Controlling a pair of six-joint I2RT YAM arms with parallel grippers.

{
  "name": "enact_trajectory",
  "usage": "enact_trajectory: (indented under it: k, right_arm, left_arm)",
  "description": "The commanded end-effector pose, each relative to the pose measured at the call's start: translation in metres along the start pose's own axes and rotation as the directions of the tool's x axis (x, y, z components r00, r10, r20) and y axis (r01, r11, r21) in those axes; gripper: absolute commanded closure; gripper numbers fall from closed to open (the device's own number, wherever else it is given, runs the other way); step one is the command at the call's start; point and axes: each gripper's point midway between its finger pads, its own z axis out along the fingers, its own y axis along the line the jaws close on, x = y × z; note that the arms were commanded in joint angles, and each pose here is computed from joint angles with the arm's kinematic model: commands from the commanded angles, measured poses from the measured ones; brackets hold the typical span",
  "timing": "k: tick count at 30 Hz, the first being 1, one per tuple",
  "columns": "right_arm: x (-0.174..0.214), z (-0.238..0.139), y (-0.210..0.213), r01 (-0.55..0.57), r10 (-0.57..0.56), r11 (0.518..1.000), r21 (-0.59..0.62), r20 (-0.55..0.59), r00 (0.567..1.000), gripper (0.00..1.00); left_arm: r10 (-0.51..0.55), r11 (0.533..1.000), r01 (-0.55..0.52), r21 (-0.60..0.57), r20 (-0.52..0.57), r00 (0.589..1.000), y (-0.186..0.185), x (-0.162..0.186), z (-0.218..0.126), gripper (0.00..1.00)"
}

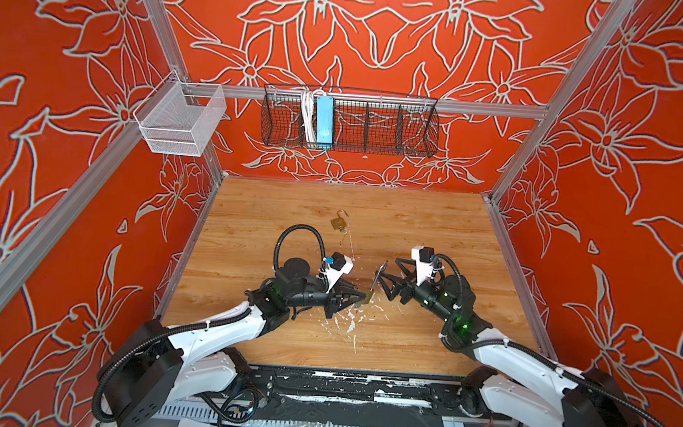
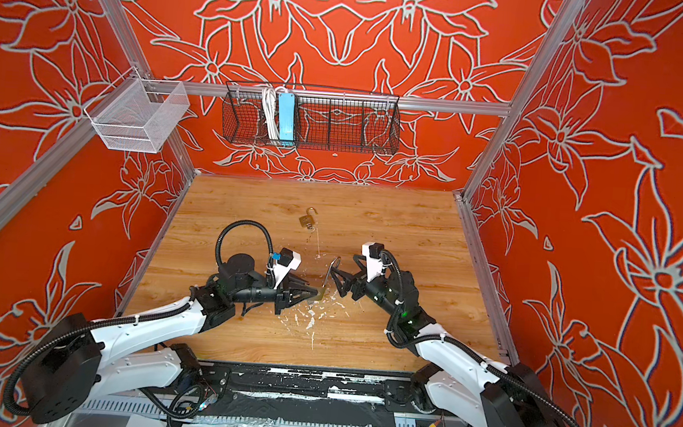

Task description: Unlock with the key

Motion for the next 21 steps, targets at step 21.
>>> enact_trajectory:
  k: [21]
  right_arm:
    - [-0.013,0.004,0.001,0.02,-0.02,1.0,0.01,0.02,1.0,0.02]
  left_arm:
    - [0.127,0.989,-0.118,-0.092,0.097,0.987,0.001,-0.032,-0.004,1.0]
